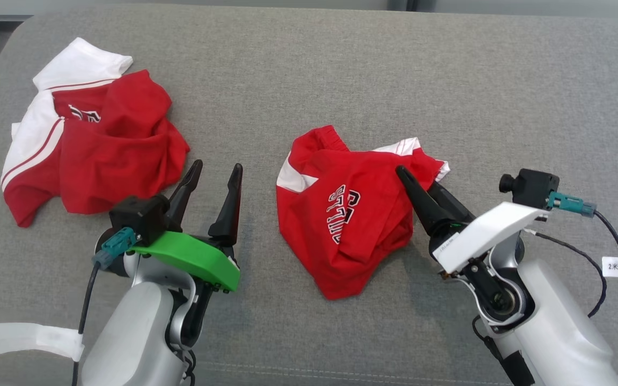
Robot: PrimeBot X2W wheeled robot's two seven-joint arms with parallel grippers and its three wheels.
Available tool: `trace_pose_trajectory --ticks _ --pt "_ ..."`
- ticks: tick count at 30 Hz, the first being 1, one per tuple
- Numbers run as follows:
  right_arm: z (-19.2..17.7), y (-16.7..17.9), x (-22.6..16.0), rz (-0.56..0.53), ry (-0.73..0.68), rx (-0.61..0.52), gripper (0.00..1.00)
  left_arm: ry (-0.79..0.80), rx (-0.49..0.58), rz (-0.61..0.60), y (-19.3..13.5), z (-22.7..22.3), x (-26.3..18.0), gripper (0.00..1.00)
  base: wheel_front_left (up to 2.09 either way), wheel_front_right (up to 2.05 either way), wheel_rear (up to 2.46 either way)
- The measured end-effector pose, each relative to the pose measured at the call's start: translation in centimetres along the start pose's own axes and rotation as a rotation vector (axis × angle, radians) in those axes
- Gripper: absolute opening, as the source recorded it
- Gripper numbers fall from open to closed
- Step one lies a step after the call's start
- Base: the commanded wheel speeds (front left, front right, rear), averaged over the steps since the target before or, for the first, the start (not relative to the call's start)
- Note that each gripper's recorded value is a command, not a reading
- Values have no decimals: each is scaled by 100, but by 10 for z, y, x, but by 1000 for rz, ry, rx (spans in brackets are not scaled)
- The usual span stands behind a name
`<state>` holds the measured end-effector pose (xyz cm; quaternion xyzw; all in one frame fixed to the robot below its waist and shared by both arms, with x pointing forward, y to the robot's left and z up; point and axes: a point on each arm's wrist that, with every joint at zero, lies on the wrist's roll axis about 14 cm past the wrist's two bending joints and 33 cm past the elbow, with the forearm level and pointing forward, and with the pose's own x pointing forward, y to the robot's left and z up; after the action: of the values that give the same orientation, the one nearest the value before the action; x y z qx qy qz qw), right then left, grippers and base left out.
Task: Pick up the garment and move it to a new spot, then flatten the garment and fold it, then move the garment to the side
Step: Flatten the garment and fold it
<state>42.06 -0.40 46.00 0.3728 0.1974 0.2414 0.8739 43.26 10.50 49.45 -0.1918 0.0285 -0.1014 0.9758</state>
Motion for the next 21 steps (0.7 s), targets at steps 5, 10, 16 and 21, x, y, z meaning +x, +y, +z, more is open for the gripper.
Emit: trace_pose_trajectory --ticks 5,10,16,21 --pt "9 21 16 65 -4 -15 100 -19 4 36 9 6 -7 100 0 0 0" --pt "10 33 24 100 13 -47 0 -16 -1 68 16 4 -15 100 0 0 0" --pt "10 34 22 99 16 -118 0 -24 -4 84 20 6 -15 100 0 0 0" --pt "57 33 14 105 -120 -248 0 -21 -5 60 12 4 -13 100 0 0 0"
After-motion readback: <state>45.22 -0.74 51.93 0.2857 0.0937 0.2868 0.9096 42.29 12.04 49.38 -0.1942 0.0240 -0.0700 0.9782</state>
